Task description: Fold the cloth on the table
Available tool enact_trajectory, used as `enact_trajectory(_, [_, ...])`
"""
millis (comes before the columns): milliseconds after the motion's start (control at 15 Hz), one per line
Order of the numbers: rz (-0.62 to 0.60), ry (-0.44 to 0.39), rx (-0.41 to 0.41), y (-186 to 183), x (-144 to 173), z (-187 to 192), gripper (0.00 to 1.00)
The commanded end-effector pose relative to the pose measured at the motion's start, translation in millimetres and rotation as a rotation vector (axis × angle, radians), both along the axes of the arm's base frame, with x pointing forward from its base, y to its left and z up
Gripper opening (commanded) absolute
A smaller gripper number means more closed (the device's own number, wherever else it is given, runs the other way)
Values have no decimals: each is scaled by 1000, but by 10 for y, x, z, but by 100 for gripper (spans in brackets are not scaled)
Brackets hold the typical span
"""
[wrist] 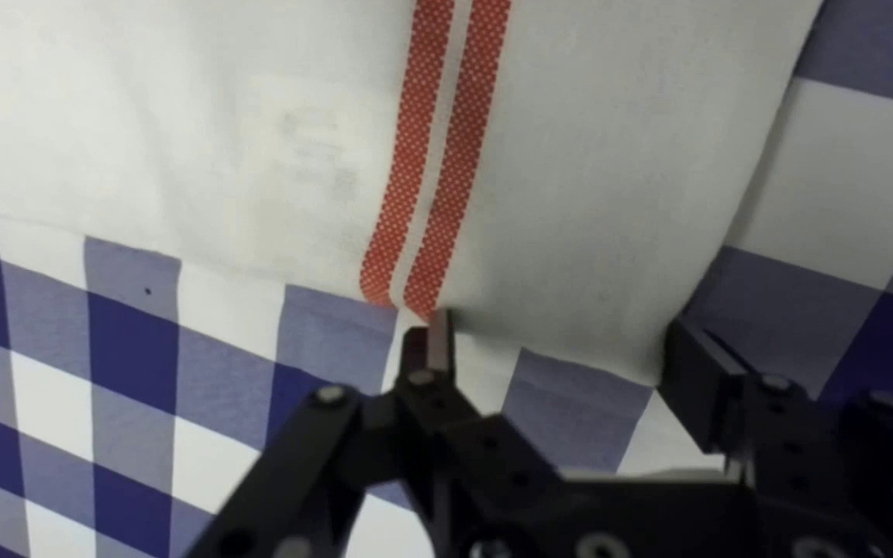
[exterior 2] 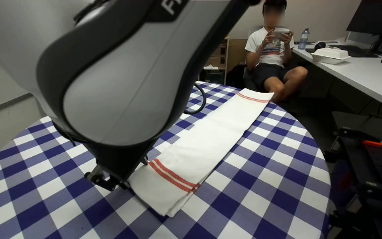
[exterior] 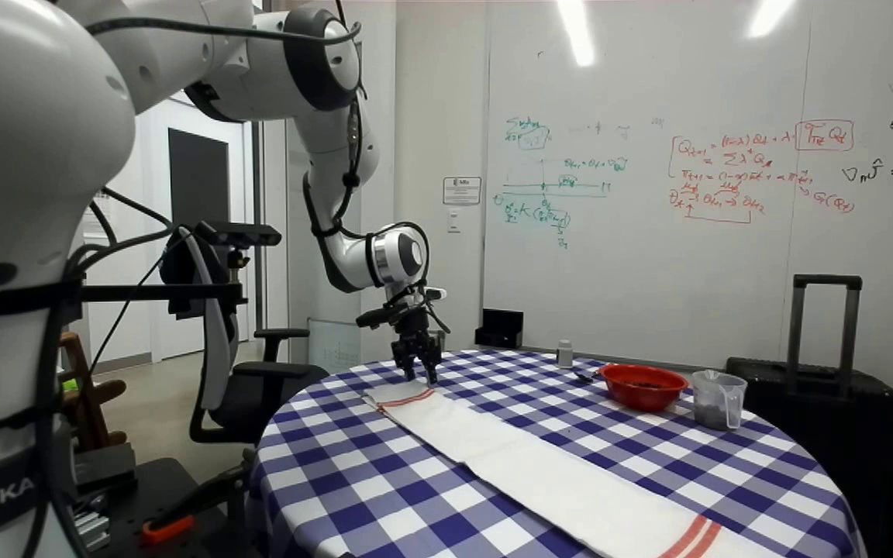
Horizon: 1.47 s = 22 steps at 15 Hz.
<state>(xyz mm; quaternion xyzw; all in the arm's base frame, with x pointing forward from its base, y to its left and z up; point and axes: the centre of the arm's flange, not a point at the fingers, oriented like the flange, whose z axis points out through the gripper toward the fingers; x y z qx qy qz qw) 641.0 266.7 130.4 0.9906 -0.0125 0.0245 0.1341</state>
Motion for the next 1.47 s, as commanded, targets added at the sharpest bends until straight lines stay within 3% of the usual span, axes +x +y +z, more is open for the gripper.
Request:
enact_trajectory(0, [1,-26,-25,32,85,-3,36])
enact_trajectory(267, [1,-26,-18,15,80,39,5])
enact_trajectory(400, [5,-20,3,38,67,124,2])
enact_trajectory(733, [100,-16,110,320,-1,657,4])
enact_trajectory(1067, [274,-43,250,807,-171,1607,4])
enact_trajectory(1400, [423,-76,325,1042,-294,2508,4])
